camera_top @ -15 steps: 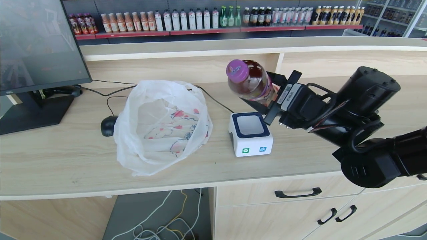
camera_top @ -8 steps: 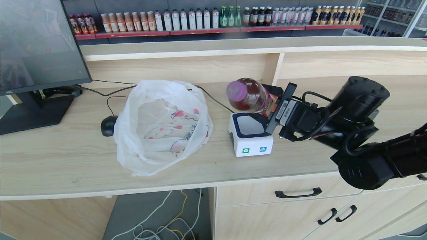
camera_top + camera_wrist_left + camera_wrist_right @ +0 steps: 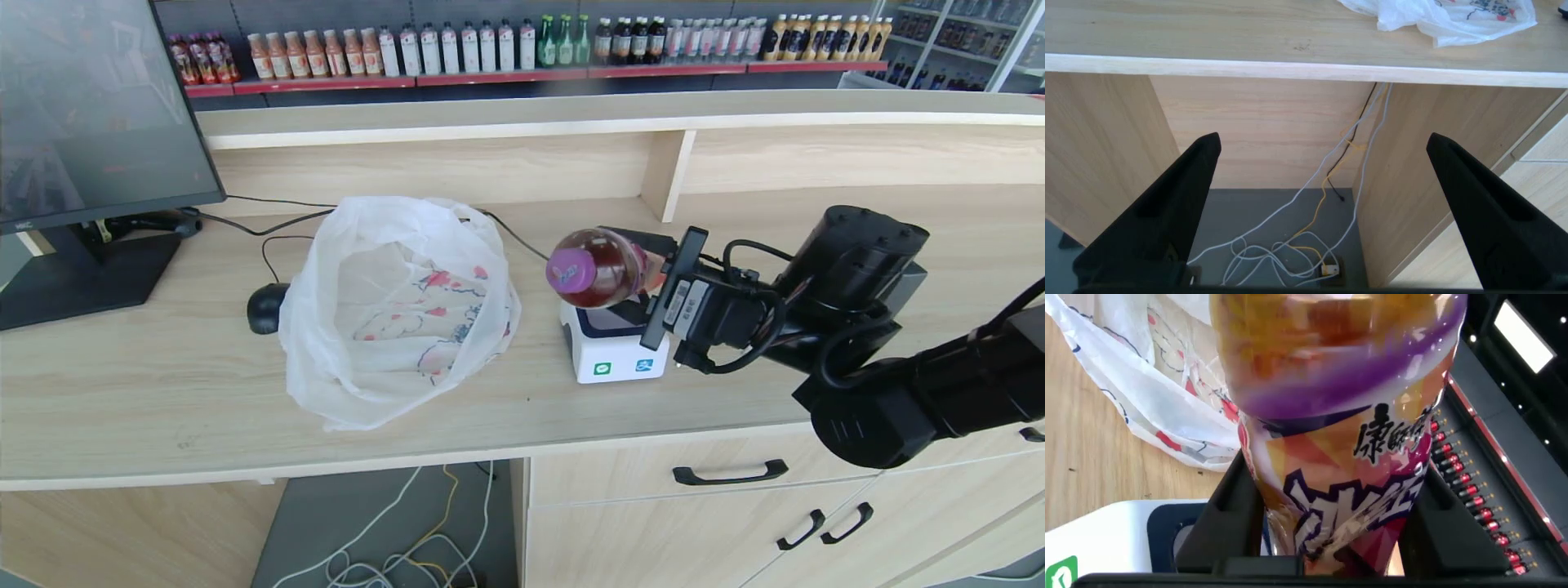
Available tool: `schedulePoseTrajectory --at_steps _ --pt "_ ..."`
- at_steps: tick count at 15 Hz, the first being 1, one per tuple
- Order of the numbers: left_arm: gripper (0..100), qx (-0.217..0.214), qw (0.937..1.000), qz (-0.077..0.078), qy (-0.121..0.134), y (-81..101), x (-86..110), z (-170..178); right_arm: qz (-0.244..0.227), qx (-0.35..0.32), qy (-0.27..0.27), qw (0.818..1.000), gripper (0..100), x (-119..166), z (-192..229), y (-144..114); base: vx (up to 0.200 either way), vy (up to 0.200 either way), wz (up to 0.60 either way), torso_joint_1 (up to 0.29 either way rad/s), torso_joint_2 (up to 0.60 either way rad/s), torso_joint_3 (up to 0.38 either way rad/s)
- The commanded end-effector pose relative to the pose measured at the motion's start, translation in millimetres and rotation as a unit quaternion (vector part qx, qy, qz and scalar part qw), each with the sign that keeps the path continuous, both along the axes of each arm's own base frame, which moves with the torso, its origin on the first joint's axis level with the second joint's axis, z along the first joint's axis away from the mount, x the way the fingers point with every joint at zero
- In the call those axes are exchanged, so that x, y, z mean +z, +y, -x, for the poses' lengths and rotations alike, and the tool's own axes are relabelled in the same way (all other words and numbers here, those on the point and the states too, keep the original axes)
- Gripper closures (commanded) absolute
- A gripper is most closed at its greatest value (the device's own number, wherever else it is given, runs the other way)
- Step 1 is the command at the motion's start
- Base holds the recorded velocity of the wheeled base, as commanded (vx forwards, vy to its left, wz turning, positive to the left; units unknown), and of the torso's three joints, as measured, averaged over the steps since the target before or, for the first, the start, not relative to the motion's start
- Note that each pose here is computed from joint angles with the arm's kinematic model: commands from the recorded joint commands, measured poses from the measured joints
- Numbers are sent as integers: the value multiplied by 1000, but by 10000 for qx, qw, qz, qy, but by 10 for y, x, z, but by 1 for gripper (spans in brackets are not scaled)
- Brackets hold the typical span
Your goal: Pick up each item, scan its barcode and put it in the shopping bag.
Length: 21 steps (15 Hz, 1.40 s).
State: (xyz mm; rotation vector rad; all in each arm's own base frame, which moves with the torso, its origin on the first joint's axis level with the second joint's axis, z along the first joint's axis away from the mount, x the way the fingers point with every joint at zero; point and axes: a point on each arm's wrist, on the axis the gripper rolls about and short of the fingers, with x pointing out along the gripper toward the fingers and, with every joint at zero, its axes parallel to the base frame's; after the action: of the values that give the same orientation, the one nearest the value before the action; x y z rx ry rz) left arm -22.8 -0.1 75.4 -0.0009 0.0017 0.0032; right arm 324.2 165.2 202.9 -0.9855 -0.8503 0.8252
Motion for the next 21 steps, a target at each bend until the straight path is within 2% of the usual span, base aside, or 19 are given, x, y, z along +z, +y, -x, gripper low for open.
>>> schedulePoseTrajectory --at_steps 1,21 --pt "0 -1 10000 3 -1 0 0 0 37 -41 78 10000 100 -59 -49 -16 0 0 0 0 0 0" --pt "0 -1 10000 3 -1 0 0 0 59 59 98 9999 100 -73 -34 11 0 0 0 0 0 0"
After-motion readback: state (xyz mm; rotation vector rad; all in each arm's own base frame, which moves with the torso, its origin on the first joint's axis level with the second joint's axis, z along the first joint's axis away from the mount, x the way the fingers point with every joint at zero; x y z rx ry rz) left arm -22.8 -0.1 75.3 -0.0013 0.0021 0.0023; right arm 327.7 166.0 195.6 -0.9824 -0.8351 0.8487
